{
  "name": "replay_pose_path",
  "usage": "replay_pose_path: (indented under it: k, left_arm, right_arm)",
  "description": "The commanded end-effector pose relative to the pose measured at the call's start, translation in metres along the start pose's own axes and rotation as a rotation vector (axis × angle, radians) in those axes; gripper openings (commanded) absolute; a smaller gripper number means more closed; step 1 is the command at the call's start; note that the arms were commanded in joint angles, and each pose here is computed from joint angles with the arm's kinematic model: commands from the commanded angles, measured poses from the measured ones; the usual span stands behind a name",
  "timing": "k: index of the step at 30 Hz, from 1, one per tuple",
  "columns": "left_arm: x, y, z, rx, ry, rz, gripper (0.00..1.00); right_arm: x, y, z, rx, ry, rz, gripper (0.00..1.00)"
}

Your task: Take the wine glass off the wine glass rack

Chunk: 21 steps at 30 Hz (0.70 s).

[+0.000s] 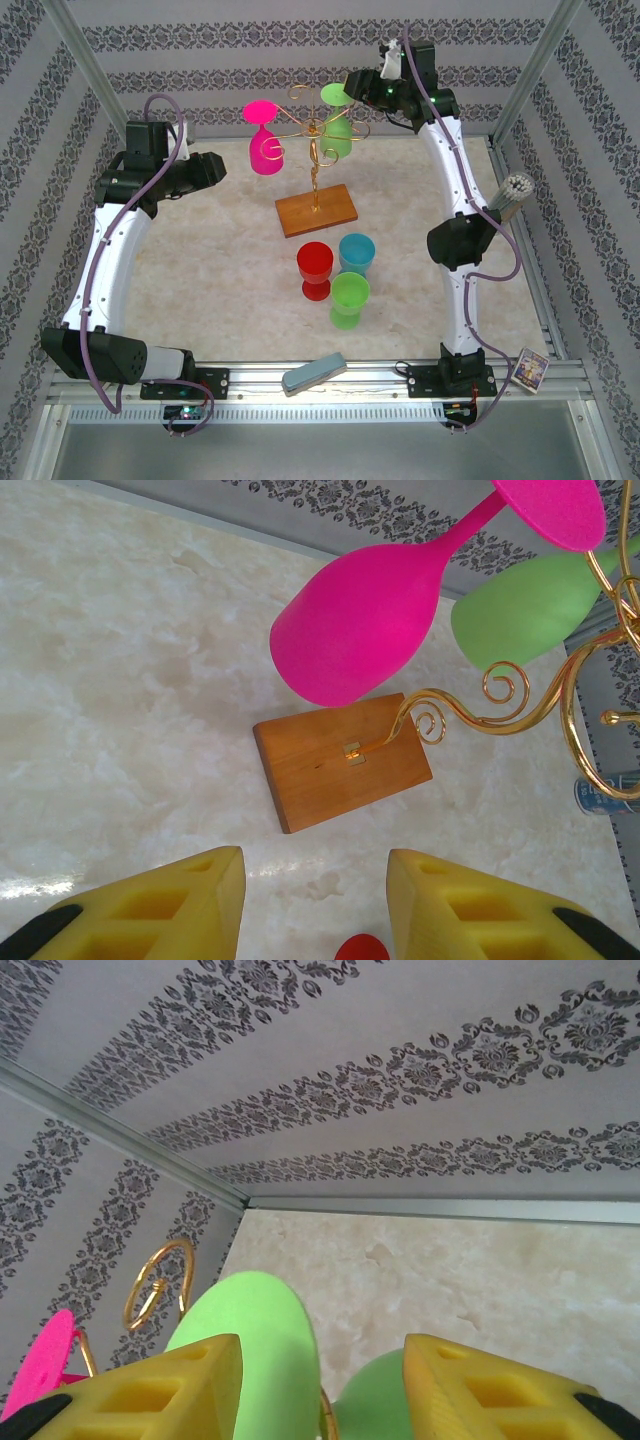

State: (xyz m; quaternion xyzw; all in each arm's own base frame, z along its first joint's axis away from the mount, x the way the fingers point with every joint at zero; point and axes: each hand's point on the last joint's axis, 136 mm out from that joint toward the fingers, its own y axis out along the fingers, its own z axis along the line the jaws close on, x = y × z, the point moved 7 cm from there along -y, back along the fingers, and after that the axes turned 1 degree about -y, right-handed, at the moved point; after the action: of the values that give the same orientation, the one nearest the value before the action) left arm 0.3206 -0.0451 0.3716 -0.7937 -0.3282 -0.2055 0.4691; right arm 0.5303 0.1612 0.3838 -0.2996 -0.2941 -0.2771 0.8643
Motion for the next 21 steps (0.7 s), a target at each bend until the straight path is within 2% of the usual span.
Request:
replay_pose_path:
  k: [1,21]
  left_arm:
    - [0.0043,0.0005,-0.0049,-0.013,0.007,-0.019,0.42]
    - [0.0016,-0.0018,-0.0044,-0.011,0.004,-0.021,0.42]
  right_arm:
    - [0.0056,0.0,0.0062,0.04,-0.018,-0.019,0.47]
    - [0.0069,-0.0032,0.0131,0.053,-0.011,-0.025,0.35]
